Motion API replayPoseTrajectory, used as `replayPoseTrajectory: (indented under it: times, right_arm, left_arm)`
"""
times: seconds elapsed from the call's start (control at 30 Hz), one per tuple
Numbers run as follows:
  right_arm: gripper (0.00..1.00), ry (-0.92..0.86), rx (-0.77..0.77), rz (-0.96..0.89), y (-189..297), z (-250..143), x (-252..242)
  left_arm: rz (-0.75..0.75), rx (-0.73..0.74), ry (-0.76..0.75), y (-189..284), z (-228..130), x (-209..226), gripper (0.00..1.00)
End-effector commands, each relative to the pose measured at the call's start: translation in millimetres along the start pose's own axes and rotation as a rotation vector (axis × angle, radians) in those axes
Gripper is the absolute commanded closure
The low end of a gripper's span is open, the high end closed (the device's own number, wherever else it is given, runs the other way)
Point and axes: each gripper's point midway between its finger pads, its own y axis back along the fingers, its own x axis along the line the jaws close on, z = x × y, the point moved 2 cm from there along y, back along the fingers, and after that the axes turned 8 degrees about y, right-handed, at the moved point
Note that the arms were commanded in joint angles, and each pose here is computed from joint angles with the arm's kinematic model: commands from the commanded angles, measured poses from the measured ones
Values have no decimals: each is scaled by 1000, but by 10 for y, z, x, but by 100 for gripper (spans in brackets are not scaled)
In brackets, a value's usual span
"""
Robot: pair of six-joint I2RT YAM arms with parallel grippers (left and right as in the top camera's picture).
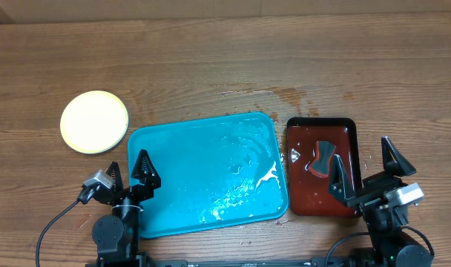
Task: Clean dirty plates on tray and stack at the side
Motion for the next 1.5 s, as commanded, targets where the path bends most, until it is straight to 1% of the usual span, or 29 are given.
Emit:
replayPoseTrajectory:
  times: [0.0,0.17,0.23,0.47,0.7,0.87,1.47]
  right_arm:
    - [0,1,-17,-37,34,-67,-52]
    - [0,-2,-5,-84,37,-90,-125]
    - [0,-8,24,-103,41,-156,-154]
    - [0,-58,243,-117,110,-654,-165]
    - [0,-145,391,-136,219,-982,-150]
    - [0,-168,488,-142,313,-1183,-131]
    - [0,-157,489,-170,321,-1187,-174]
  left_arm:
    - [-8,0,-18,3,-10,-11,0]
    - [-8,0,-18,3,-10,-11,0]
    - [-8,0,-18,3,-10,-11,0]
    - [-8,0,-18,3,-10,-11,0]
    - [-8,0,-18,3,-10,-11,0]
    - [-8,0,-18,3,-10,-11,0]
    - [-8,0,-18,3,-10,-11,0]
